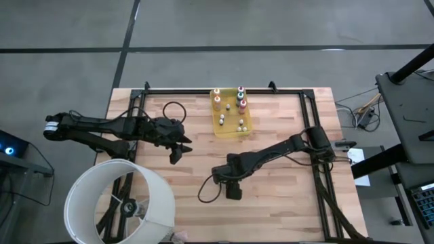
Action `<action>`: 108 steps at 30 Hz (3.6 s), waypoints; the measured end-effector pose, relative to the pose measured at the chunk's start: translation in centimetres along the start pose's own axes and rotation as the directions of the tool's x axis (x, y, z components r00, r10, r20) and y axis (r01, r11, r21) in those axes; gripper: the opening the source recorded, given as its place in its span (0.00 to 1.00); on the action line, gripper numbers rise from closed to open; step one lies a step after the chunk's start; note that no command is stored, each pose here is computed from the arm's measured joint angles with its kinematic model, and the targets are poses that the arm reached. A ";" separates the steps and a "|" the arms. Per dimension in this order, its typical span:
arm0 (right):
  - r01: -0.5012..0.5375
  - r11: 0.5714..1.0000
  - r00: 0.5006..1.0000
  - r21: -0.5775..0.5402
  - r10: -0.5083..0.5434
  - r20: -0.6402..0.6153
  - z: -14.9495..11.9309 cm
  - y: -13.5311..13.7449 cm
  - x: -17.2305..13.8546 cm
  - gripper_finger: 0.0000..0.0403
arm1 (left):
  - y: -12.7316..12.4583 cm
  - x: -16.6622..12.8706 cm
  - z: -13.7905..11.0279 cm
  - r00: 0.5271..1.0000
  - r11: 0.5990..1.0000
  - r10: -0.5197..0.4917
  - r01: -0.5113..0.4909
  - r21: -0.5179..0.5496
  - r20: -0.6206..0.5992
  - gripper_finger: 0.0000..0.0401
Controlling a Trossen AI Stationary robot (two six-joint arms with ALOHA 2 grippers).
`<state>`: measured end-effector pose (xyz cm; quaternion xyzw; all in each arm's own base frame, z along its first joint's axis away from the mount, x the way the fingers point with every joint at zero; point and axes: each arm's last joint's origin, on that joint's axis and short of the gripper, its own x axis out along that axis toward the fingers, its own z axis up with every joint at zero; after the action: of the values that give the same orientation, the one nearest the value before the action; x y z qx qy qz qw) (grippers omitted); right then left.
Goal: Pick & Place food coloring
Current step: Put the right small dark green food coloring bottle into the yellow bin
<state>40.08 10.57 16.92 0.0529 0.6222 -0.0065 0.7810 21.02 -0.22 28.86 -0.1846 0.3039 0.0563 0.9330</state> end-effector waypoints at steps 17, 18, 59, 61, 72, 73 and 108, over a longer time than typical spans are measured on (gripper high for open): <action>0.000 1.000 1.000 -0.020 0.000 0.000 -0.2 -0.1 0.6 0.49 | 0.0 0.0 0.0 1.000 1.000 -0.001 0.001 -0.009 0.003 0.41; -0.001 1.000 1.000 -0.019 0.001 0.002 -0.2 -0.1 0.6 0.49 | 0.0 0.0 0.0 1.000 1.000 -0.001 0.001 -0.009 0.003 0.41; -0.010 1.000 0.999 0.004 0.010 -0.040 -0.3 -0.5 -3.6 0.17 | 0.0 0.0 0.0 1.000 1.000 -0.002 0.002 -0.010 0.003 0.41; -0.008 0.999 1.000 0.042 0.009 -0.023 -0.2 -0.9 -5.0 0.17 | 0.0 0.0 0.0 1.000 1.000 -0.002 0.002 -0.010 0.004 0.41; -0.041 0.944 0.988 0.328 -0.011 0.157 0.7 -9.6 -12.3 0.16 | -0.1 0.0 0.2 1.000 1.000 -0.007 0.007 -0.012 0.016 0.41; -0.046 0.935 0.987 0.350 -0.012 0.161 0.8 -10.7 -12.5 0.16 | -0.1 0.0 0.2 1.000 1.000 -0.007 0.007 -0.018 0.016 0.41; 0.069 0.907 0.995 0.415 -0.094 0.040 2.3 -24.5 -4.1 0.16 | 0.1 0.0 0.2 0.999 0.999 0.041 -0.040 -0.030 0.036 0.41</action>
<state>39.49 -14.27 19.57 0.1906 0.5851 -0.1720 0.7693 21.12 -0.06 29.00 -0.1911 0.2897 0.0828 0.9342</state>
